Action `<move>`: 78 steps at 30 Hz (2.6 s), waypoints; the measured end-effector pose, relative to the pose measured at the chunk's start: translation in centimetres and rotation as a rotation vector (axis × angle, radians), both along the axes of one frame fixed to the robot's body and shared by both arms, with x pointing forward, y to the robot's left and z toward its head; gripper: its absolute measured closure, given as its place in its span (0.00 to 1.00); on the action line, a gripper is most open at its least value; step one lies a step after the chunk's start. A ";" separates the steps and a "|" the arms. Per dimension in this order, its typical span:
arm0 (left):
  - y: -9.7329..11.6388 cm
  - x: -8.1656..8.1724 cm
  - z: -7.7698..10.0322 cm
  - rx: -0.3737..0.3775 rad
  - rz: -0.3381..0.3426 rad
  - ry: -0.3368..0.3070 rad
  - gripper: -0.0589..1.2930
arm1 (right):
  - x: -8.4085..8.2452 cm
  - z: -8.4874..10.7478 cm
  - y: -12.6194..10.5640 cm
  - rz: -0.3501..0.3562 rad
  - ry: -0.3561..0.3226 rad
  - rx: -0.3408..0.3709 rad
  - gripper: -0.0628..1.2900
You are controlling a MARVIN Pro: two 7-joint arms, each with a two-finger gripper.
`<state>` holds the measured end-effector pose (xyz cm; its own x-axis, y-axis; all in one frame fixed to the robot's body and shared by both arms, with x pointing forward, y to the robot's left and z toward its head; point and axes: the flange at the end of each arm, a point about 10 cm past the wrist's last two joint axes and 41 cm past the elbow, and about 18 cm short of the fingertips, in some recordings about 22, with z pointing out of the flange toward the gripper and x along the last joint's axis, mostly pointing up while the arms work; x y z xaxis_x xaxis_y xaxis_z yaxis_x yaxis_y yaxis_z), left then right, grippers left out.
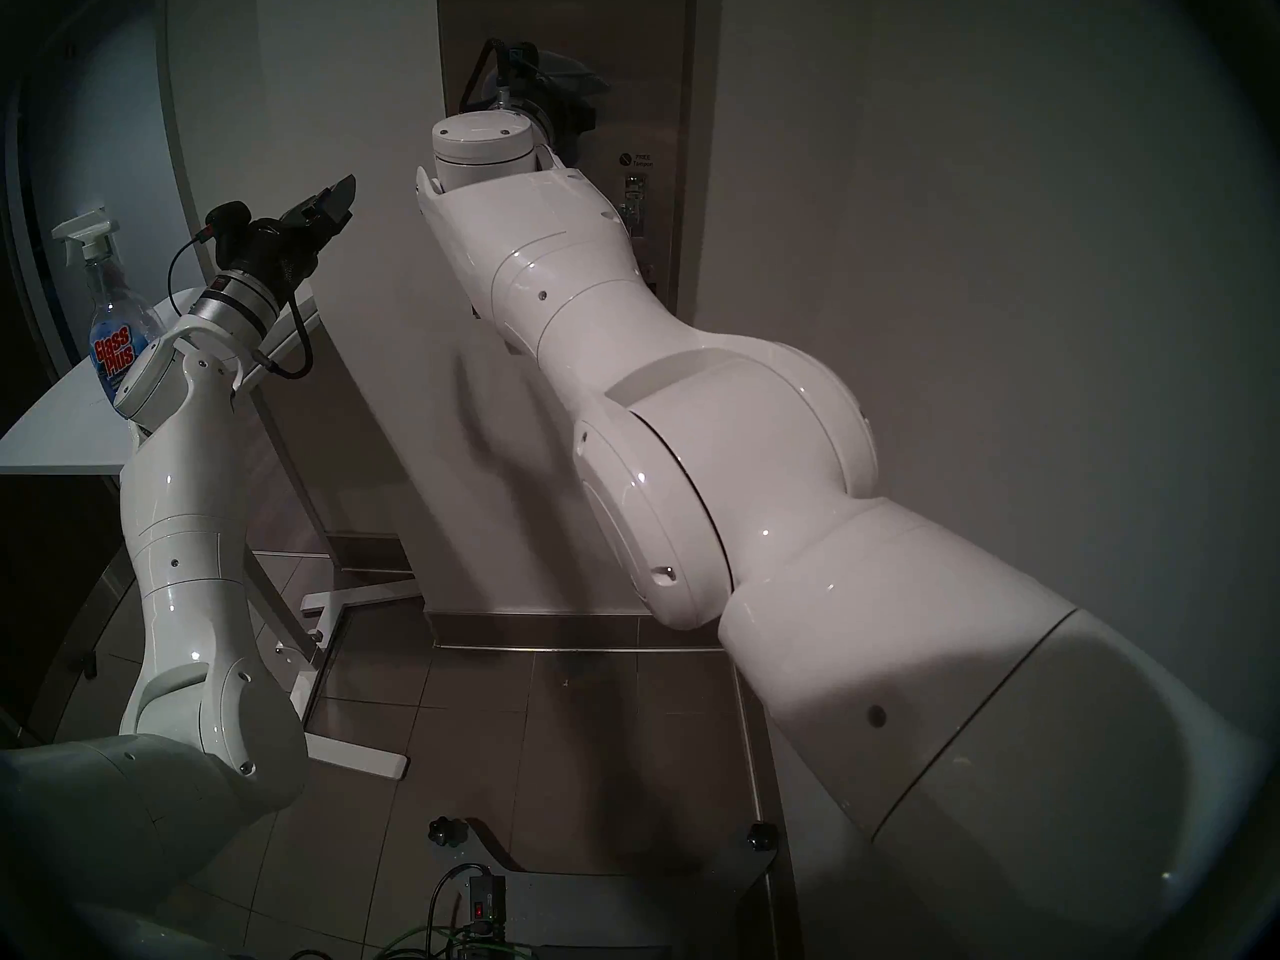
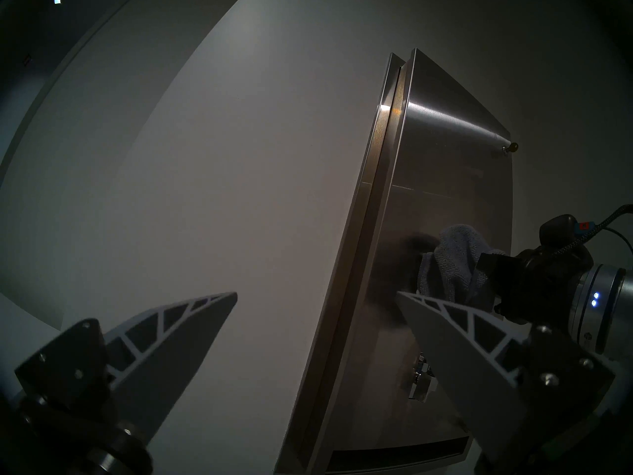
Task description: Pick up the cloth and wipe the surface
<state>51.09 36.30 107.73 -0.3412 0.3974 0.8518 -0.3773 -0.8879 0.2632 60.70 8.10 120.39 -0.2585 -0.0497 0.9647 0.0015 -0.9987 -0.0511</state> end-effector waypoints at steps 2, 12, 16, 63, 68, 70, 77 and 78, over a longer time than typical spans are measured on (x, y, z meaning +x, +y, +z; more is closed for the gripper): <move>0.0 -0.1 0.0 0.000 0.001 -0.001 0.02 | 0.2 -0.2 -0.1 -0.008 0.003 0.003 0.98; -1.0 0.2 -0.1 -0.004 -0.017 0.001 0.02 | 0.9 -0.4 -1.6 -0.068 -0.033 0.017 0.98; -1.4 0.4 -0.3 -0.005 -0.025 0.004 0.02 | 1.2 -0.1 -2.8 -0.108 -0.056 0.034 0.98; -1.4 0.2 0.2 0.007 -0.013 0.001 0.02 | 1.5 -2.9 -9.7 -0.328 -0.107 0.091 0.98; -1.6 0.3 0.1 0.014 -0.018 0.005 0.02 | 0.7 -1.7 -8.5 -0.282 -0.147 0.097 0.98; -1.8 0.4 0.1 0.019 -0.021 0.007 0.02 | 0.3 -1.4 -8.1 -0.266 -0.161 0.098 0.98; -2.1 0.7 0.2 0.042 -0.034 0.015 0.02 | -0.9 -0.6 -7.6 -0.229 -0.207 0.112 0.98; -2.2 0.8 0.2 0.045 -0.035 0.016 0.02 | -1.0 -0.6 -7.7 -0.228 -0.211 0.113 0.98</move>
